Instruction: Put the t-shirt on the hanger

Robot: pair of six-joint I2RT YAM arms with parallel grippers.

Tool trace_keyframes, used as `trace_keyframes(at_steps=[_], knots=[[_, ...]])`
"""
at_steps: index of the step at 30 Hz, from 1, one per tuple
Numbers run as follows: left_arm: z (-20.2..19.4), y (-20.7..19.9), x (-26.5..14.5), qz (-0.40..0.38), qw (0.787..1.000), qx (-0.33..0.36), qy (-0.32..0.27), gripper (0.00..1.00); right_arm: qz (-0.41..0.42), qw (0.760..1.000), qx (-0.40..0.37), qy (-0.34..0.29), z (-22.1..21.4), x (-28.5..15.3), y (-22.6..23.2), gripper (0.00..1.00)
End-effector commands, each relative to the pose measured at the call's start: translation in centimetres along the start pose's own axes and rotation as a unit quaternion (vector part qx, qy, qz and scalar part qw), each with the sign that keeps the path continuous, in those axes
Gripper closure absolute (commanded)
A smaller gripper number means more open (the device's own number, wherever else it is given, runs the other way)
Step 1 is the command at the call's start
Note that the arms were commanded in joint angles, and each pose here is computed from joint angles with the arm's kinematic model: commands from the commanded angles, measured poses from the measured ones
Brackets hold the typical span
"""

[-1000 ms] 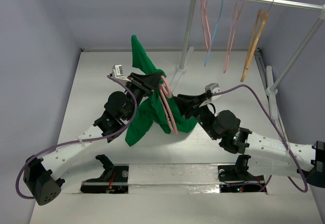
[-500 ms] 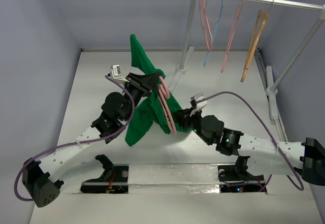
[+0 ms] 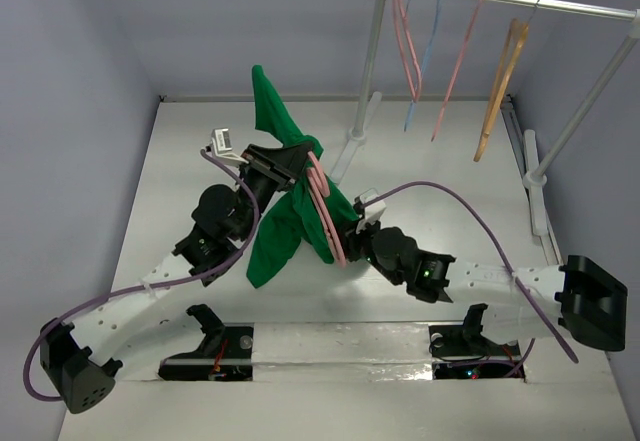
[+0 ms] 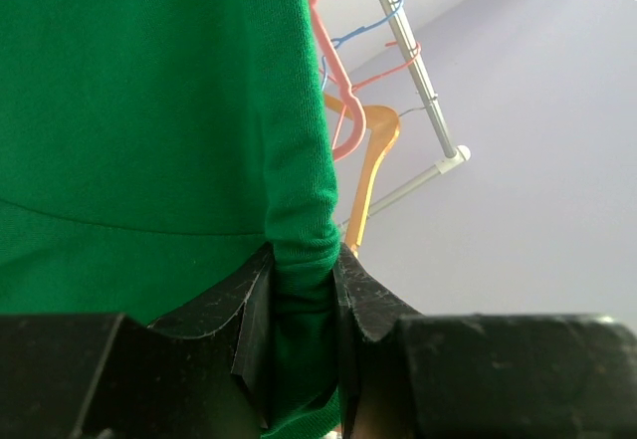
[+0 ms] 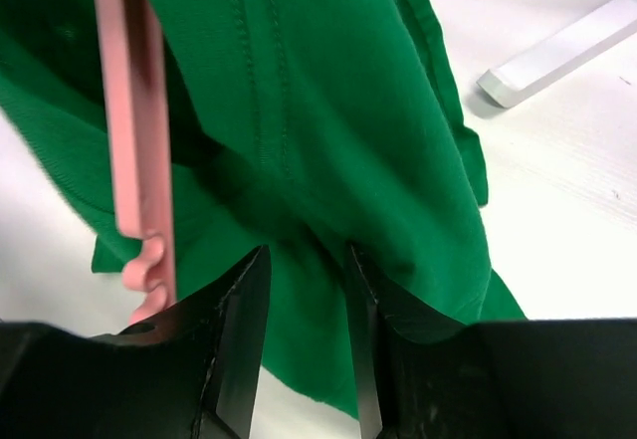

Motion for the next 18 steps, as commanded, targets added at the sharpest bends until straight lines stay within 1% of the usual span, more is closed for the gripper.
trace_keyframes(at_steps=[1,3,4,5,8,13,18], knots=[[2.1,-3.9,-0.6,-0.06,0.998,-0.021,-0.026,1.0,-0.008,0.998,0.027,-0.056,3.7,0.9,0.2,0.58],[2.2,-3.9,-0.8,-0.061,0.997,-0.023,-0.027,1.0,-0.004,0.998,0.031,-0.061,3.8,1.0,0.3,0.73],[2.3,-3.8,-0.8,-0.06,0.997,-0.023,-0.029,1.0,-0.003,0.998,0.032,-0.063,3.9,1.0,0.4,0.79],[2.3,-3.7,-0.9,-0.058,0.998,-0.022,-0.029,1.0,-0.002,0.997,0.034,-0.066,4.1,1.1,0.5,0.8],[2.4,-3.8,-0.9,-0.059,0.997,-0.023,-0.032,1.0,-0.001,0.997,0.04,-0.067,4.0,1.1,0.5,0.99],[3.0,-3.9,-1.1,-0.062,0.997,-0.026,-0.047,1.0,0.01,0.996,0.06,-0.072,3.4,-0.1,0.2,1.0],[4.0,-5.2,-0.9,-0.08,0.994,-0.028,-0.068,1.0,0.023,0.996,0.077,-0.046,0.7,-1.5,-0.1,1.0]])
Point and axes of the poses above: each gripper's point midway between its finger pads, its own x axis out along the fingers, its own y axis along the line the jaws close on, z = x × y, the point moved 1 cm from there along -x, back along the fingers, and after that the axes turned 7 degrees about -x, right-handed, at the moved point
